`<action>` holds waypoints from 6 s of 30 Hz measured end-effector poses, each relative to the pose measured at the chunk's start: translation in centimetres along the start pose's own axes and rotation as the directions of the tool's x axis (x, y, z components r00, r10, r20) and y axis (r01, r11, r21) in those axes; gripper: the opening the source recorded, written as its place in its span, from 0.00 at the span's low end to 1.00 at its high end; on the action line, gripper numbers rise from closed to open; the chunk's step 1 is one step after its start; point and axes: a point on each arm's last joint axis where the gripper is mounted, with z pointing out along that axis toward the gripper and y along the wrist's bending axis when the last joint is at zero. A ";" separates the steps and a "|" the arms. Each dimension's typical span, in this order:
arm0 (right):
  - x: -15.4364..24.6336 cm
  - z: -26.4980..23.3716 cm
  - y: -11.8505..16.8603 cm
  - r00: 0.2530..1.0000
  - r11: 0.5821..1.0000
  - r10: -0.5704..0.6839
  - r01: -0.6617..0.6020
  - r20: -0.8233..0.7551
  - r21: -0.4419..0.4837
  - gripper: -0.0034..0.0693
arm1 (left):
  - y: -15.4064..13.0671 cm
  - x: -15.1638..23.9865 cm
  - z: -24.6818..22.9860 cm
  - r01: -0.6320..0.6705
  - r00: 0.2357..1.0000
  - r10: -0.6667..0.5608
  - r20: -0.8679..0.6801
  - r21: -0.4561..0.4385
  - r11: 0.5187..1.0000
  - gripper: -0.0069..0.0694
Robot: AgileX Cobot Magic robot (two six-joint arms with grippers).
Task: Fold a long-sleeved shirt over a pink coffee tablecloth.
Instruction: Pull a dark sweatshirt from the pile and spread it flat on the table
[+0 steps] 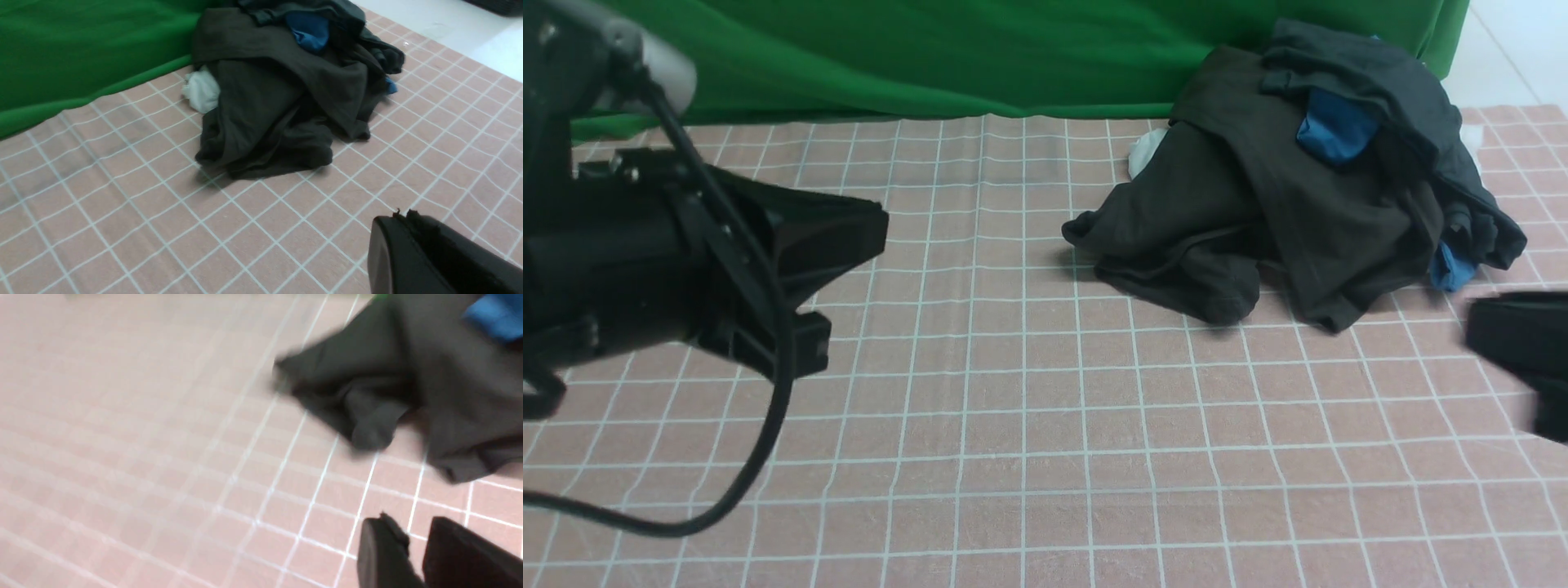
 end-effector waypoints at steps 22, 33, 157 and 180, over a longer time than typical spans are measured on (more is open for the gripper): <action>-6.2 21.1 -8.3 0.977 0.980 0.018 0.025 -0.214 0.197 0.95 | -0.8 -0.1 -2.0 -0.116 0.993 0.116 0.023 -0.009 0.993 0.12; -5.6 29.2 -10.3 0.962 0.954 -0.164 0.211 -0.219 0.211 0.95 | -0.9 0.1 -2.0 -0.121 0.993 0.121 0.008 0.003 0.993 0.12; 0.2 4.8 9.2 0.773 0.765 -0.621 0.562 -0.129 -0.314 0.76 | 1.3 15.2 13.7 -0.327 0.530 0.411 -0.742 0.268 0.906 0.28; 0.2 4.8 8.9 0.786 0.787 -0.599 0.541 -0.153 -0.297 0.76 | 6.9 12.6 12.2 -0.153 0.655 -0.005 -0.755 -0.139 0.978 0.16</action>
